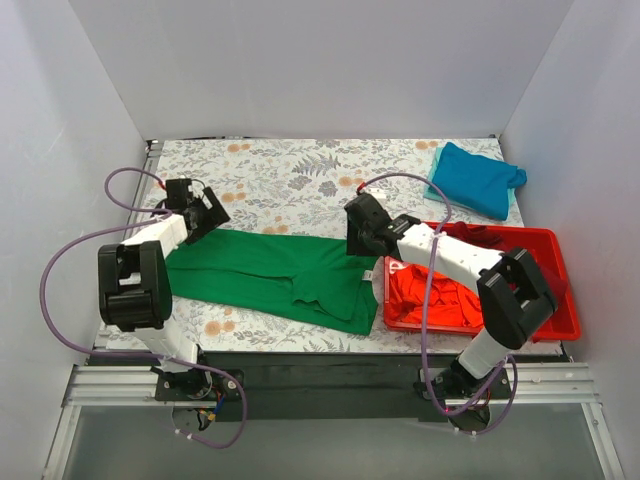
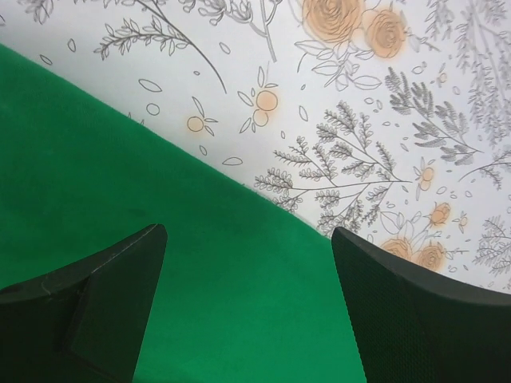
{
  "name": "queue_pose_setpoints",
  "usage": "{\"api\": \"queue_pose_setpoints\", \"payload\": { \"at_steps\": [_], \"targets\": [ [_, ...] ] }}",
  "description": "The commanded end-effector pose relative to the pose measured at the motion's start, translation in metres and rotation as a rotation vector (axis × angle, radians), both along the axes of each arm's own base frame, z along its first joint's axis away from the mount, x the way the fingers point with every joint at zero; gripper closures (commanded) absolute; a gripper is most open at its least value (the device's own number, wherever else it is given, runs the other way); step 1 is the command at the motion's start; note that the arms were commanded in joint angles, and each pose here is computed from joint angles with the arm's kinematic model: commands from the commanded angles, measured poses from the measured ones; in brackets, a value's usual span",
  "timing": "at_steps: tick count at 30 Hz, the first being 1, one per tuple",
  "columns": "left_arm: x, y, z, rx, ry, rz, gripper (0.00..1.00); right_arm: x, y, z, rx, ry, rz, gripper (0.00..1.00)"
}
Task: Fold and stack the t-shirts
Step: Fold the tshirt
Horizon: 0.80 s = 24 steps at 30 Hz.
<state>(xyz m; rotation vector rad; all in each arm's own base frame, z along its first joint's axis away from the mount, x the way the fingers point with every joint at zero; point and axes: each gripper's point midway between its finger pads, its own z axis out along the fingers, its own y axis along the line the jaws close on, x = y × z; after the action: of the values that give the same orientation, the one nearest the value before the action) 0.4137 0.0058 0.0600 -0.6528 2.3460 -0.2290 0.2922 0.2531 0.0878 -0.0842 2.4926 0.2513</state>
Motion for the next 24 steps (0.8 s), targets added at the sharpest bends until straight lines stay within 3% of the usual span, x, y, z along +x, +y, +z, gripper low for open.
{"api": "queue_pose_setpoints", "payload": {
  "at_steps": [1, 11, 24],
  "targets": [
    [0.001, 0.000, -0.012, -0.039, 0.017, -0.002, 0.16, 0.038, 0.003, 0.022, 0.014, -0.082, 0.016, 0.50],
    [-0.013, 0.051, -0.045, 0.012, 0.137, 0.170, 0.16, 0.073, -0.021, 0.001, -0.035, -0.044, -0.021, 0.54],
    [-0.013, 0.056, -0.040, 0.015, 0.126, 0.181, 0.16, 0.101, 0.001, -0.010, 0.002, -0.020, 0.016, 0.56]
  ]
}}
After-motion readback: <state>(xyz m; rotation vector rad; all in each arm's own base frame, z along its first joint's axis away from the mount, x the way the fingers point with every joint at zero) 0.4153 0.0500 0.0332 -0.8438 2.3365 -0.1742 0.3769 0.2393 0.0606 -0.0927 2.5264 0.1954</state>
